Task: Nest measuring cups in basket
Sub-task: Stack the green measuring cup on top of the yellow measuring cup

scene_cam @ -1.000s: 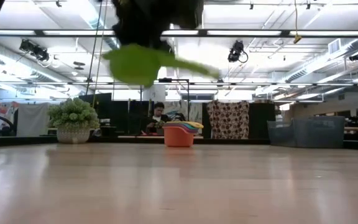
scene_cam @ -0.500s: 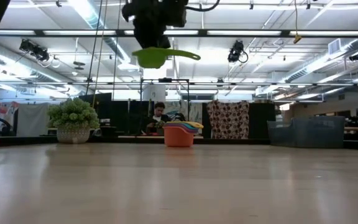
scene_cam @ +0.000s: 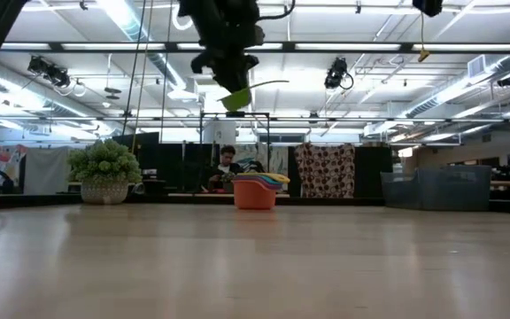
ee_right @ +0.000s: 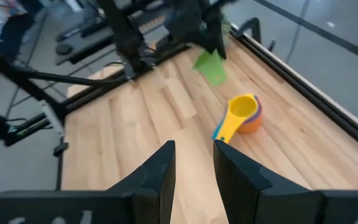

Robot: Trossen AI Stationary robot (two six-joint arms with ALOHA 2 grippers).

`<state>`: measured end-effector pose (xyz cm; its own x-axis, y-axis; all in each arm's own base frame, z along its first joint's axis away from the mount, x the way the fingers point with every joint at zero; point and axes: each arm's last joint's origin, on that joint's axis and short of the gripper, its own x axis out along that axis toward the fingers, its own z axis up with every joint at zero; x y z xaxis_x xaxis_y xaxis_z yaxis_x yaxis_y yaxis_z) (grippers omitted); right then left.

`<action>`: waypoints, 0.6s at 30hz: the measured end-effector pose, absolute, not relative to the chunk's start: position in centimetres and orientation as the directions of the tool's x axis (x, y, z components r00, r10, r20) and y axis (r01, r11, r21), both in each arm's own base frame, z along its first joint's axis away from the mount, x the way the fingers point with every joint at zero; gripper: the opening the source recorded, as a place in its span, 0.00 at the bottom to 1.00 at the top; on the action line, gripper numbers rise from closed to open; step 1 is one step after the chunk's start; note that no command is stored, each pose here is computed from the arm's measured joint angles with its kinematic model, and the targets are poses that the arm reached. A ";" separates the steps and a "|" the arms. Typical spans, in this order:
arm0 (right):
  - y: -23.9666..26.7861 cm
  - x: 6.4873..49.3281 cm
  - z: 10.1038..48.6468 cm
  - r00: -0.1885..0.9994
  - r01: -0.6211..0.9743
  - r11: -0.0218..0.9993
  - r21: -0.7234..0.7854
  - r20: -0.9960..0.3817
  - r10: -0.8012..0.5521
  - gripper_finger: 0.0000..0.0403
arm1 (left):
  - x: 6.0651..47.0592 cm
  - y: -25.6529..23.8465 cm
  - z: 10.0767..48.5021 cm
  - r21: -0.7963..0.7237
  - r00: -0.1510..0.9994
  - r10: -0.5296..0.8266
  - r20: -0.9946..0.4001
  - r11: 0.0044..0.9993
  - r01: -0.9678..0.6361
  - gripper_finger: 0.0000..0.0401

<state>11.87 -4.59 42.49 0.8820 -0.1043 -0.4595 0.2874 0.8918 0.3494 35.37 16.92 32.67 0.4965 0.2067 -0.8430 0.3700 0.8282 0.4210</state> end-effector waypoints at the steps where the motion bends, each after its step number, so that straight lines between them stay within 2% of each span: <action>1: -4.8 12.2 42.4 0.876 0.303 0.884 0.356 -0.470 -0.111 0.28 | 35.5 17.5 32.5 0.437 0.510 0.214 -0.833 0.819 0.371 0.03; 5: -5.4 13.3 41.9 0.855 0.341 0.864 0.371 -0.505 -0.121 0.28 | 35.6 19.3 31.3 0.428 0.507 0.195 -0.840 0.812 0.396 0.03; 10: -6.3 14.3 41.5 0.841 0.371 0.850 0.373 -0.524 -0.137 0.28 | 36.4 21.4 28.3 0.361 0.494 0.109 -0.862 0.817 0.449 0.03; 18: -7.4 15.1 41.0 0.820 0.416 0.828 0.376 -0.549 -0.162 0.28 | 37.9 22.3 23.9 0.293 0.440 0.028 -0.898 0.784 0.547 0.03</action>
<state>15.14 -7.44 41.02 0.8197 -0.1623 -0.5493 0.4161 0.8278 0.3763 37.87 22.34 23.87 0.4400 0.0285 -0.8976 0.5473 0.7839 0.2931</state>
